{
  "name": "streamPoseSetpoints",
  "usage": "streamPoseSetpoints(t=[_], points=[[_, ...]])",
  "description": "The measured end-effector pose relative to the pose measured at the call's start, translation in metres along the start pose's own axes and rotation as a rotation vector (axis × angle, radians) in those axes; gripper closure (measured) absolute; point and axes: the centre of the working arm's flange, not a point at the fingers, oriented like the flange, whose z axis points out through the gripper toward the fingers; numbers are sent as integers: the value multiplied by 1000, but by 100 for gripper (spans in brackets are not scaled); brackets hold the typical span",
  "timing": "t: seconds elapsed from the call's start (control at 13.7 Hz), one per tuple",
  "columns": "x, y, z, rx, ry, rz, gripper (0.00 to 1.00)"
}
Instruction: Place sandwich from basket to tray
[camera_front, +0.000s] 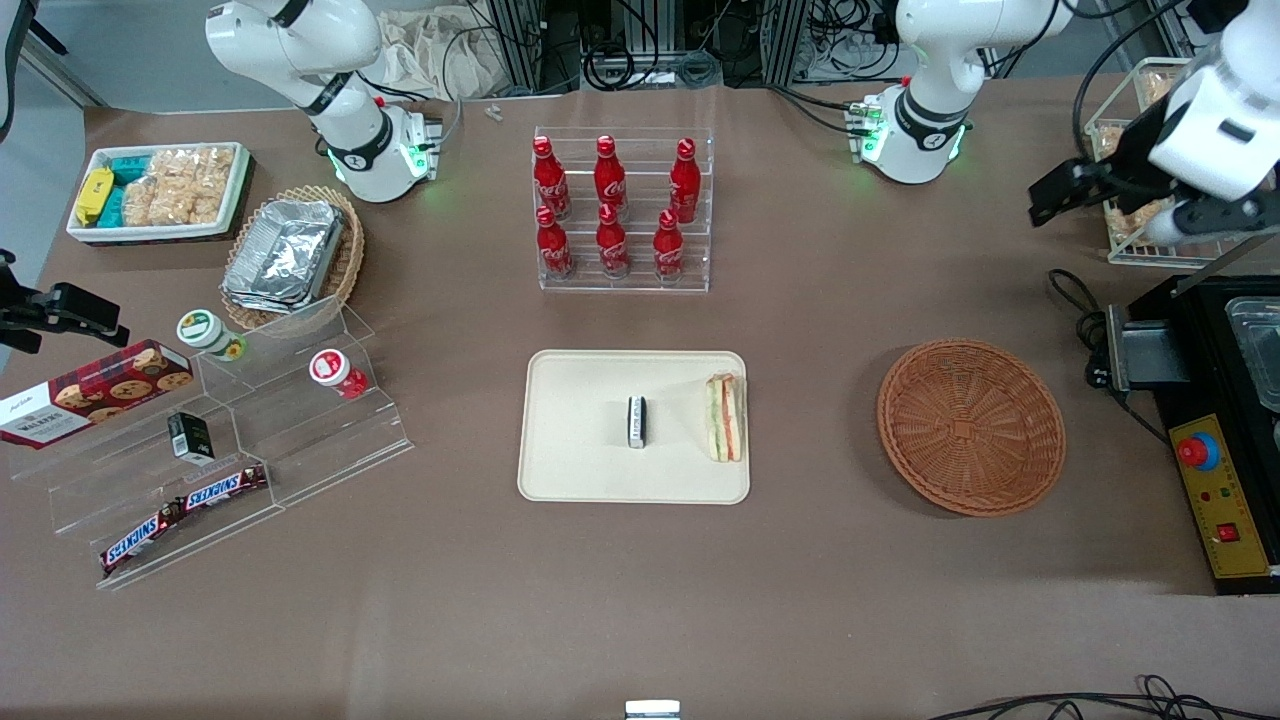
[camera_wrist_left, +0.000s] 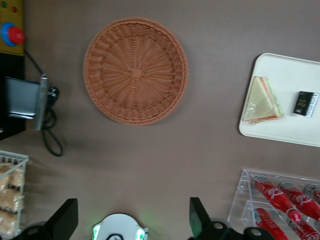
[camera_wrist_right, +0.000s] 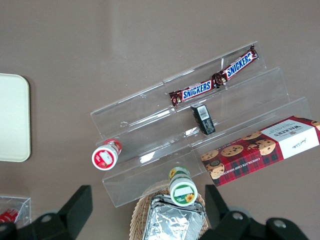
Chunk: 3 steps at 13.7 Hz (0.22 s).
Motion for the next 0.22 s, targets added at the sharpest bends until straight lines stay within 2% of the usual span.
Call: streamPoseSetpoints(t=[0.22], points=[[3, -2, 1, 47, 9, 1, 0]])
